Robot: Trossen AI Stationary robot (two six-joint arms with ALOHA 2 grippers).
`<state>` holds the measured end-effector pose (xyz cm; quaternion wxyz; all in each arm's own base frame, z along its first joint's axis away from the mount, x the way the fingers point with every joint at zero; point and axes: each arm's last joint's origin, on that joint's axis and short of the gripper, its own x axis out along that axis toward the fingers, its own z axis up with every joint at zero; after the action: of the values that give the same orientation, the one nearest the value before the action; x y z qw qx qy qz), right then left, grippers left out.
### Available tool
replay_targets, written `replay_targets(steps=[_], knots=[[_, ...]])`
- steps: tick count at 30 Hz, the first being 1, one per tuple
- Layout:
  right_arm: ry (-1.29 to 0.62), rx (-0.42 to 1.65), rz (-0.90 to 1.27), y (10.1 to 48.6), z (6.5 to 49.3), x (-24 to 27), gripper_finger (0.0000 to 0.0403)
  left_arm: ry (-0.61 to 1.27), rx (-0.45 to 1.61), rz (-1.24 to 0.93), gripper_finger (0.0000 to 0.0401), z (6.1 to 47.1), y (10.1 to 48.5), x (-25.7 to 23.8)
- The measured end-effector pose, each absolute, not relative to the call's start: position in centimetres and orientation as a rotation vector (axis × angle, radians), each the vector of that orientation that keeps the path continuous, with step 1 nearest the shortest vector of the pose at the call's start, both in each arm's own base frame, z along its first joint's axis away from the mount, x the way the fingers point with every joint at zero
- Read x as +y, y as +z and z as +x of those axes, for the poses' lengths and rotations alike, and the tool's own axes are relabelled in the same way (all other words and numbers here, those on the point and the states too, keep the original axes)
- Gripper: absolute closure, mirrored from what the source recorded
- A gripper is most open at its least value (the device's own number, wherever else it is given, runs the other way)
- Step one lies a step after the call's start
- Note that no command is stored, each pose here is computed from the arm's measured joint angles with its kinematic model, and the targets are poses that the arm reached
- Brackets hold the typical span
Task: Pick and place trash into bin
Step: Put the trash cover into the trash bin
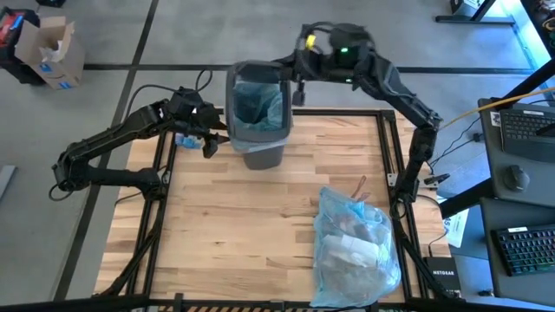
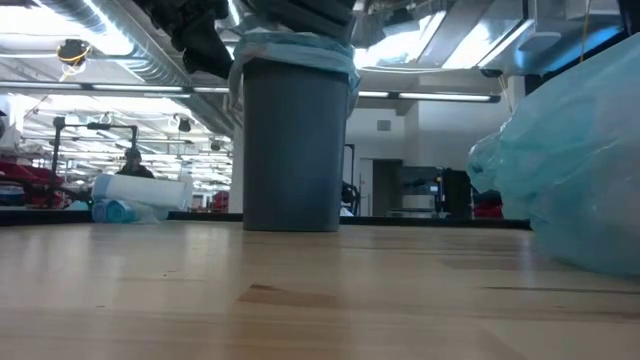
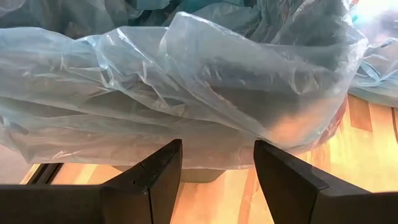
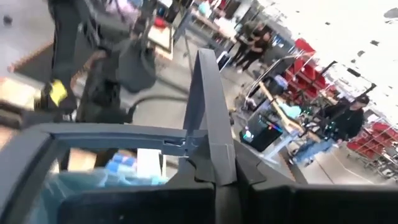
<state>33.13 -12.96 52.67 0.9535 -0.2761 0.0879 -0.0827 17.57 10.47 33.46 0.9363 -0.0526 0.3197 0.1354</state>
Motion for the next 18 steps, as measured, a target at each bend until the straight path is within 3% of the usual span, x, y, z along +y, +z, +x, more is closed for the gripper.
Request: replay_targets(steps=[18], knots=[[-0.188, 0.3, -0.655, 48.2, 38.2, -15.2, 0.0387, 0.278, 0.655, -0.113, 0.0207, 17.6, 33.4, 10.5]])
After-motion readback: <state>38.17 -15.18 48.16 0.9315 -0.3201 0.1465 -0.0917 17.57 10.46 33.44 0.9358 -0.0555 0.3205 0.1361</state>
